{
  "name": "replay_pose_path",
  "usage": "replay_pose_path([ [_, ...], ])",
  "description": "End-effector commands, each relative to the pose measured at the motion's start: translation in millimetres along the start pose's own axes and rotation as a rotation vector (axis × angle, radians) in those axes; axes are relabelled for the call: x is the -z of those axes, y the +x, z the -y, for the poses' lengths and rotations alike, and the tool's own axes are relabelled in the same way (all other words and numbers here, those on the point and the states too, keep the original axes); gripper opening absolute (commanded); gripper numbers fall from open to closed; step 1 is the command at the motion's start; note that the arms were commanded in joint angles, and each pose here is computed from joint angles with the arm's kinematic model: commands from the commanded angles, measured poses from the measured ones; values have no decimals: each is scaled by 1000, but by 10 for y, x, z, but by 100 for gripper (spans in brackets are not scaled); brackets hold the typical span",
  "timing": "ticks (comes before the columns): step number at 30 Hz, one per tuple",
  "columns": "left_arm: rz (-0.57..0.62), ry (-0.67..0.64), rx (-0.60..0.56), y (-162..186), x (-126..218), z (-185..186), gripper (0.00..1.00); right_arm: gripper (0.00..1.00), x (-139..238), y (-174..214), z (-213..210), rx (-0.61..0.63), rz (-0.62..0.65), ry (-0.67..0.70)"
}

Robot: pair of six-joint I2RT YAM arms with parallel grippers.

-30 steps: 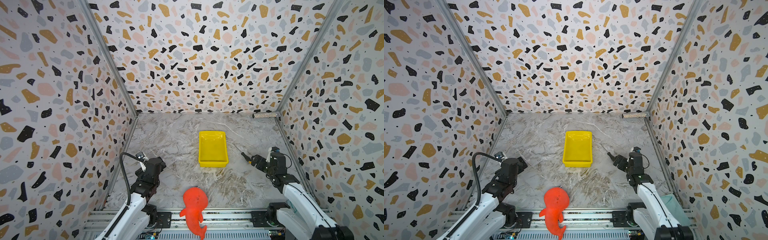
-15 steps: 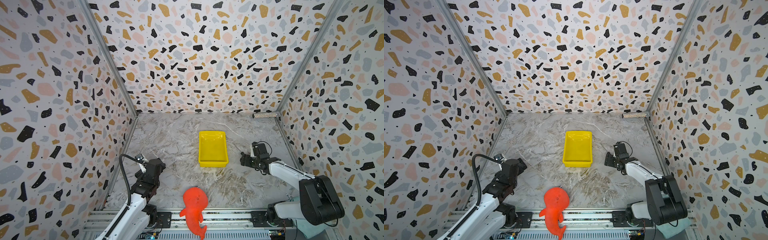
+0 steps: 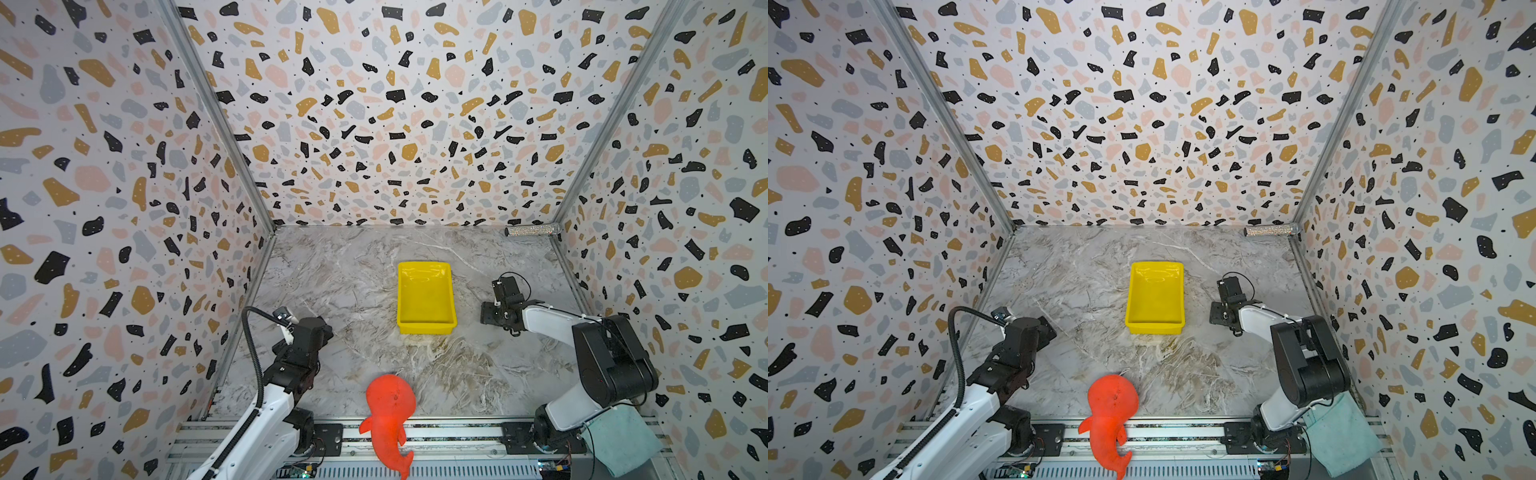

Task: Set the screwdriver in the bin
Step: 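Lower the right gripper and close it on the screwdriver handle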

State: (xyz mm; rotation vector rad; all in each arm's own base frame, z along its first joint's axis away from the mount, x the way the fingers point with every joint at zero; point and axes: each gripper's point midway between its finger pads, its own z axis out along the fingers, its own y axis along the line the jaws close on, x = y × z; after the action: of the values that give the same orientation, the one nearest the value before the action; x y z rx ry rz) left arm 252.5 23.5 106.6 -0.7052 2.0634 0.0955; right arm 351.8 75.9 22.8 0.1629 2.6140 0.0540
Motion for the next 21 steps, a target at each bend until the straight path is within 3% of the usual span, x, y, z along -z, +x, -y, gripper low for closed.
replay_pose_path([
  [1, 20, 3, 11, -20, -23, 3, 100, 67, -57, 59, -10, 2, -46, 23],
  [6, 17, 5, 35, 21, -44, -8, 100, 61, -59, 105, -43, -7, -61, 43],
  [11, 12, 18, 37, 41, -61, 18, 100, 48, -33, 164, -29, -49, -65, 56],
  [21, -13, 11, 18, 90, -100, 32, 100, 37, -41, 208, -29, -151, -67, 57],
])
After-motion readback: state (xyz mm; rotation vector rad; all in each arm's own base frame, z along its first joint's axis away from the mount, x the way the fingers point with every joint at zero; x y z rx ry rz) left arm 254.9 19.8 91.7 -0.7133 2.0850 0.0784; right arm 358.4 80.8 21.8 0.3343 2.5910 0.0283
